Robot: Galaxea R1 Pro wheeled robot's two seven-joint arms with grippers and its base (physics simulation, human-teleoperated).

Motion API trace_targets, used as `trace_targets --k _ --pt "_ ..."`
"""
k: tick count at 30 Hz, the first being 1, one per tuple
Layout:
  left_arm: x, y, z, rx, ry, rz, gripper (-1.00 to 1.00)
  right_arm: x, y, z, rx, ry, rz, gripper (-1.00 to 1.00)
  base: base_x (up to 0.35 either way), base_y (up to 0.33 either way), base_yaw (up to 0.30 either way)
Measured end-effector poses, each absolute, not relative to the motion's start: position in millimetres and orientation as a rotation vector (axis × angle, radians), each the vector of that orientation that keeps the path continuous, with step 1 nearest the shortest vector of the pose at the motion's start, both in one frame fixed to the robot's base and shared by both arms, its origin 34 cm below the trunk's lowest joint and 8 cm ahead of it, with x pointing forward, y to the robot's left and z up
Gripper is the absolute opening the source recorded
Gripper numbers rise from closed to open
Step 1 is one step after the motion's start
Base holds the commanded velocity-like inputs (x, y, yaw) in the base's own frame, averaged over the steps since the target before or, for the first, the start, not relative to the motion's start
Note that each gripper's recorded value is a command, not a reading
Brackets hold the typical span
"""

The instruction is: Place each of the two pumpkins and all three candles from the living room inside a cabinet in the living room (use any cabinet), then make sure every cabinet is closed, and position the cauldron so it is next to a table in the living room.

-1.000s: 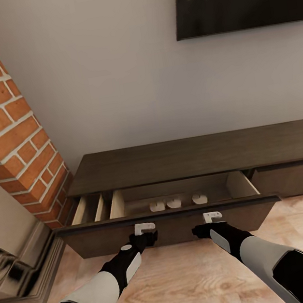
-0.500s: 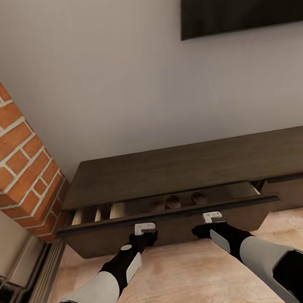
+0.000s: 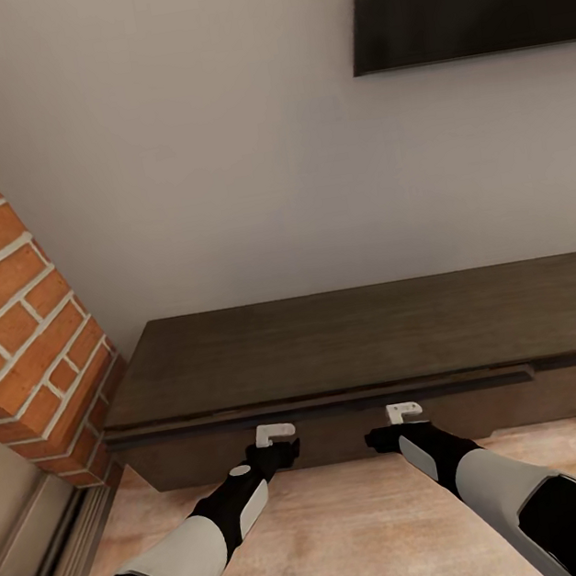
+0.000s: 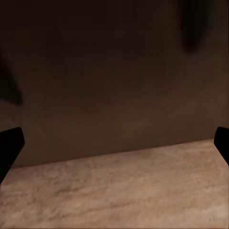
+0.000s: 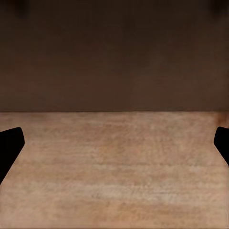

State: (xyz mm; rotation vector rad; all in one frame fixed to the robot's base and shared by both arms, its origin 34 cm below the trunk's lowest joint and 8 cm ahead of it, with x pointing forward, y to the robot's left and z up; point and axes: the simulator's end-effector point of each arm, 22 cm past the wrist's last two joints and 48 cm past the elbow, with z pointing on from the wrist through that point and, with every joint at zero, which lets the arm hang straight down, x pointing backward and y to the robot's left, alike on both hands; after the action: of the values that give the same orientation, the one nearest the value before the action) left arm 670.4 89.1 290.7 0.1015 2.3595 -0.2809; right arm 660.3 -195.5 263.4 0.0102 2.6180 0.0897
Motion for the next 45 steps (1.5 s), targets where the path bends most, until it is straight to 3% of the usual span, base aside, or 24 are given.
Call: trace_targets --k 31,45 --pt "669.9 88.2 290.5 0.103 2.360 -0.286 1.00 654.9 -195.7 259.5 0.020 2.627 0.092 1.00 0.037 0.000 0.000" --pt "669.8 88.1 289.9 0.104 2.362 -0.286 1.00 660.6 -194.6 263.1 0.006 2.617 0.089 1.00 -0.254 -0.100 0.000"
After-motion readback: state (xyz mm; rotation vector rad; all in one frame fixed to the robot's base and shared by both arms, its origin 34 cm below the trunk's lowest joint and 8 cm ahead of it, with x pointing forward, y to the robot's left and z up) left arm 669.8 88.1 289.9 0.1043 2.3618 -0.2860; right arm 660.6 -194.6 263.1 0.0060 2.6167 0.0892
